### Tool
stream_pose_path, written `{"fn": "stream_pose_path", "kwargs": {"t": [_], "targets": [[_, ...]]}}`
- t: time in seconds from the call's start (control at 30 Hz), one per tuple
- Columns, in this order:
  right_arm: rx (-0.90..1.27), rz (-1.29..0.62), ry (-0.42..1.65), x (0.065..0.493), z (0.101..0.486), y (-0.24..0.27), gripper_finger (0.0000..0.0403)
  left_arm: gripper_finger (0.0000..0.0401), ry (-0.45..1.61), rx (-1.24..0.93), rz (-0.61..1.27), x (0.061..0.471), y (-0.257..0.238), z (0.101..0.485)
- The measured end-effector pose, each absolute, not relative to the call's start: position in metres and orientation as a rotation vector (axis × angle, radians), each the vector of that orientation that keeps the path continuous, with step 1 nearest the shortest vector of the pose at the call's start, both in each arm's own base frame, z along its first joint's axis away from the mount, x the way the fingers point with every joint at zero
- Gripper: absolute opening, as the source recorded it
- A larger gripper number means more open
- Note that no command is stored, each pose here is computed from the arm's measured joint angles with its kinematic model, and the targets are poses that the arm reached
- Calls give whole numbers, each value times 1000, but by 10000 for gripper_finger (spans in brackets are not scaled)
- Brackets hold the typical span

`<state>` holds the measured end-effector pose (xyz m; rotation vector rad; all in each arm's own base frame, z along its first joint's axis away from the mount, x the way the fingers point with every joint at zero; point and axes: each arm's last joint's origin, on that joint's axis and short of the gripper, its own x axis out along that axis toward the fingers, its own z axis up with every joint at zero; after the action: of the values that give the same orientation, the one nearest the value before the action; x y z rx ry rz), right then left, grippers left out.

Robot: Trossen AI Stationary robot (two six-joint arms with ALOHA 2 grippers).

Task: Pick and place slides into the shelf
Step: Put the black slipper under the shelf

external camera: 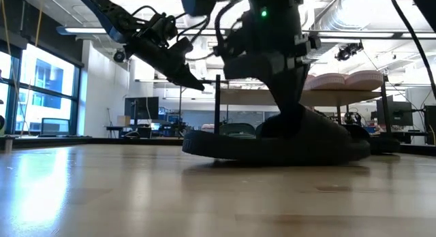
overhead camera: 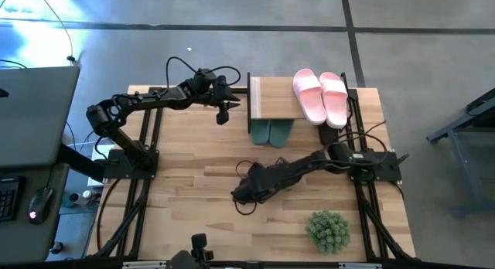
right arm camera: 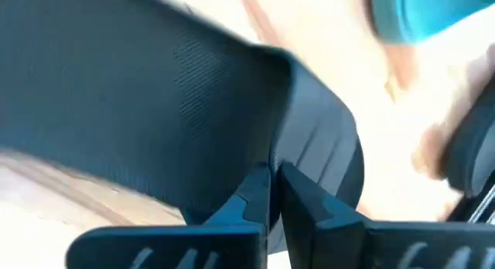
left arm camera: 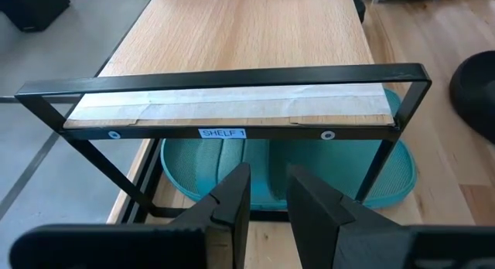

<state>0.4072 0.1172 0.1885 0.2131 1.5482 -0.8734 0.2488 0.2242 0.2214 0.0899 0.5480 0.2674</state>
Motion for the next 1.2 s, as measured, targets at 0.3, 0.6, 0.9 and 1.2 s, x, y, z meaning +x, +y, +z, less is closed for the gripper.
{"fn": "stream_pose_path", "kwargs": {"t": [0.3, 0.6, 0.9, 1.2], "targets": [[213, -786, 1413, 389, 239, 131, 1, 72, 548, 90, 268, 249, 224, 221], [147, -663, 1281, 360, 296, 139, 0, 72, 548, 90, 267, 249, 224, 221], [260, -671, 953, 302, 381, 128, 0, 72, 547, 90, 266, 249, 224, 221], [259, -695, 500, 218, 438, 128, 0, 72, 548, 90, 266, 249, 224, 221]]}}
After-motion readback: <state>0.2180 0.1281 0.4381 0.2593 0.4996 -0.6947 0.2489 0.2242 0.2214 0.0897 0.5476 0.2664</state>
